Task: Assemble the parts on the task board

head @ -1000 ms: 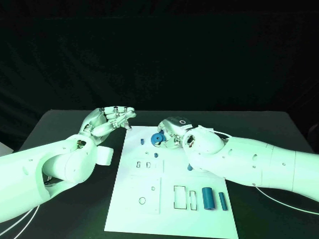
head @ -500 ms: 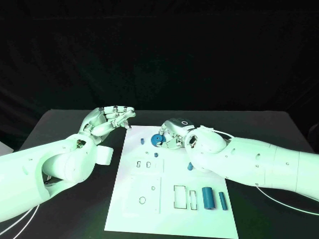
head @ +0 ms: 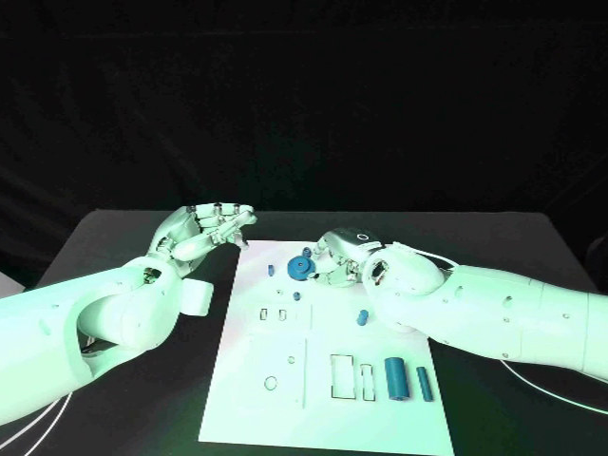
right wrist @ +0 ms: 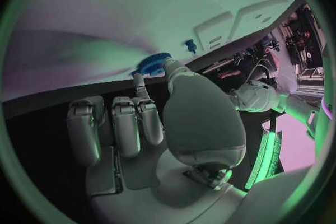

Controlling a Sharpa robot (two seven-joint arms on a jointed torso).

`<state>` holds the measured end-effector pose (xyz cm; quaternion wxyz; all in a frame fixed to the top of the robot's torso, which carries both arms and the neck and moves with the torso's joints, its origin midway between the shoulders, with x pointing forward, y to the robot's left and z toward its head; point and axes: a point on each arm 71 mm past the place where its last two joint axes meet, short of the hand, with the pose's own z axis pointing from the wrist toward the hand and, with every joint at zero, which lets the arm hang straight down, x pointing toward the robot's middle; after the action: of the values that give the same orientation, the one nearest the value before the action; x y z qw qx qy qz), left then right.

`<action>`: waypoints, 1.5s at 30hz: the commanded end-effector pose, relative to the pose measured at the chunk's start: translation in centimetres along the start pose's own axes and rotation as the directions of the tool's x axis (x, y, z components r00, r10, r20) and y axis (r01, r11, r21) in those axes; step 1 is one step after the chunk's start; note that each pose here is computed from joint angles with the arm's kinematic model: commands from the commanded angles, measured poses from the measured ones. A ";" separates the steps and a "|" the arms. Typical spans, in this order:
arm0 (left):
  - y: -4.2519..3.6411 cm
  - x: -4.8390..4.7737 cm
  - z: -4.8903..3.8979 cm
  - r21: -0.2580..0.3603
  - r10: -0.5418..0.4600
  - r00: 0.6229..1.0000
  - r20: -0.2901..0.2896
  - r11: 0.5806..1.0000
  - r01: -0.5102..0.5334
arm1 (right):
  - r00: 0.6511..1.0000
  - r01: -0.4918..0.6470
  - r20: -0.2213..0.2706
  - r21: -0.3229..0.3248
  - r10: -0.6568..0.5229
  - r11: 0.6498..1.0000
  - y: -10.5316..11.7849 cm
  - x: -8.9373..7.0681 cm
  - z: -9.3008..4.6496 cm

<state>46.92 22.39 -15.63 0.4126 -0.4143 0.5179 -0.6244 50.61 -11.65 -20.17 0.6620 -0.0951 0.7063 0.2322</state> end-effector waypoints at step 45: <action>0.36 0.09 0.72 0.002 -0.010 1.000 -0.012 1.000 0.010 | 0.940 -0.340 -0.008 0.110 0.342 0.934 -15.9 -3.4 -9.4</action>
<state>47.66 22.27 -16.00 0.4143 -0.4165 0.5183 -0.6216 49.69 -30.57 -19.69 0.6118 0.0730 0.7241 0.3100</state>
